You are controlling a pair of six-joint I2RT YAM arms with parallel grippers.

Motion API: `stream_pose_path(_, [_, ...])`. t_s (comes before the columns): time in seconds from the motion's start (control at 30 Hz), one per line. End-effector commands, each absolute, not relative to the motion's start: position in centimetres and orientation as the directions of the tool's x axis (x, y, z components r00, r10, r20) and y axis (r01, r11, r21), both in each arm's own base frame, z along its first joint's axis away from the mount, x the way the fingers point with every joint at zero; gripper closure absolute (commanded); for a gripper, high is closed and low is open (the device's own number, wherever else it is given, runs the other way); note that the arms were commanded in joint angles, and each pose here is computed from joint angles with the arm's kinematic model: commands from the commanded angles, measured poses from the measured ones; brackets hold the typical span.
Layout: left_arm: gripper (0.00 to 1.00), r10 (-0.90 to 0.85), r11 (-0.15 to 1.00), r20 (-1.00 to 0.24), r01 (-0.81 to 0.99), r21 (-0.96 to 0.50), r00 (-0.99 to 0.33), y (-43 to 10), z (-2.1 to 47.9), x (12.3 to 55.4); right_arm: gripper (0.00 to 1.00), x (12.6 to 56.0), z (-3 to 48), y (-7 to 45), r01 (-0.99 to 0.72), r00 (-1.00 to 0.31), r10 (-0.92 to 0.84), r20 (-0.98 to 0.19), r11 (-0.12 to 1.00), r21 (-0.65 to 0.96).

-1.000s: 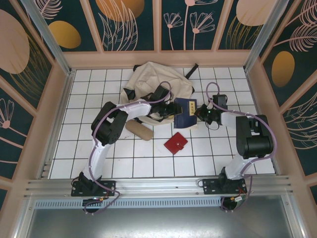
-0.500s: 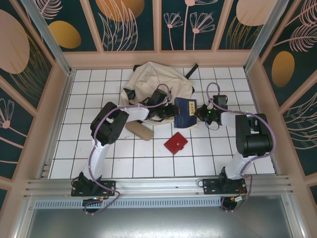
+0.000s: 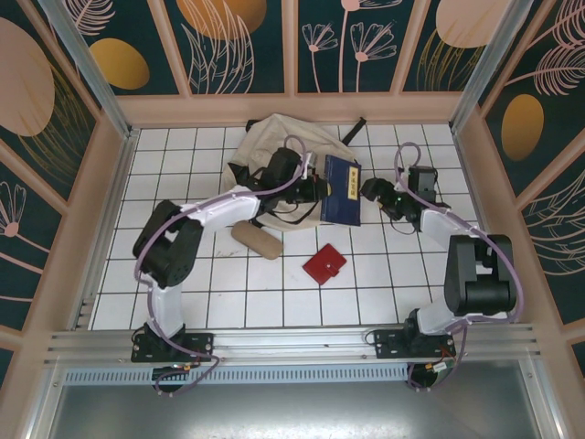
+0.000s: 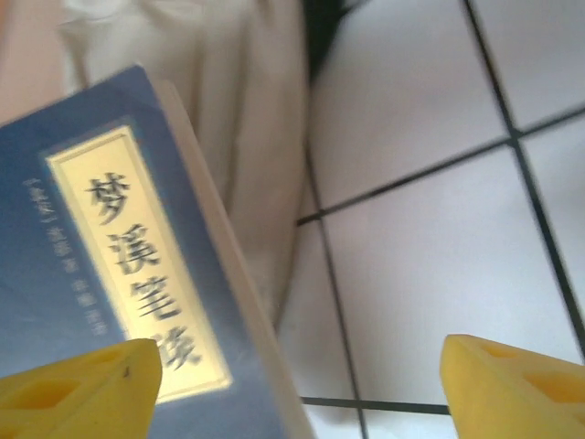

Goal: Pack books, pencil case, and school supplies into a backpack

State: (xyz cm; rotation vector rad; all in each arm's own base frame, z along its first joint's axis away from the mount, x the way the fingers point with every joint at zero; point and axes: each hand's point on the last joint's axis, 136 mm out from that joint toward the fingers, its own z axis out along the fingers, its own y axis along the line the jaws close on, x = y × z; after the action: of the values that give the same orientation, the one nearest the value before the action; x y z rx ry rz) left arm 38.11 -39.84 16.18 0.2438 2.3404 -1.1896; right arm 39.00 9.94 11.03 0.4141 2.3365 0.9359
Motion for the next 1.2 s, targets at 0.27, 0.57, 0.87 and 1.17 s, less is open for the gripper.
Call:
stream_pose_path(0.27, [1.00,-0.077,0.479,-0.613,0.510,-0.715,-0.787,-36.2,27.1,38.0,0.07,39.3,23.0,18.9,-0.410,-0.780,0.329,-0.532,0.374,0.832])
stream_pose_path(0.57, [1.00,-0.147,0.309,-0.592,0.532,-0.788,-0.792,-34.5,32.7,38.9,0.07,42.4,26.5,21.9,-0.471,-0.796,0.294,-0.529,0.249,0.846])
stream_pose_path(0.87, [1.00,-0.193,0.233,-0.601,0.559,-0.796,-0.776,-32.3,36.0,38.8,0.06,45.0,24.9,21.0,-0.419,-0.798,0.323,-0.509,0.308,0.854])
stream_pose_path(1.17, [1.00,-0.193,0.197,-0.573,0.540,-0.818,-0.797,-32.7,35.9,39.2,0.06,41.6,29.2,24.6,-0.546,-0.811,0.202,-0.549,0.073,0.834])
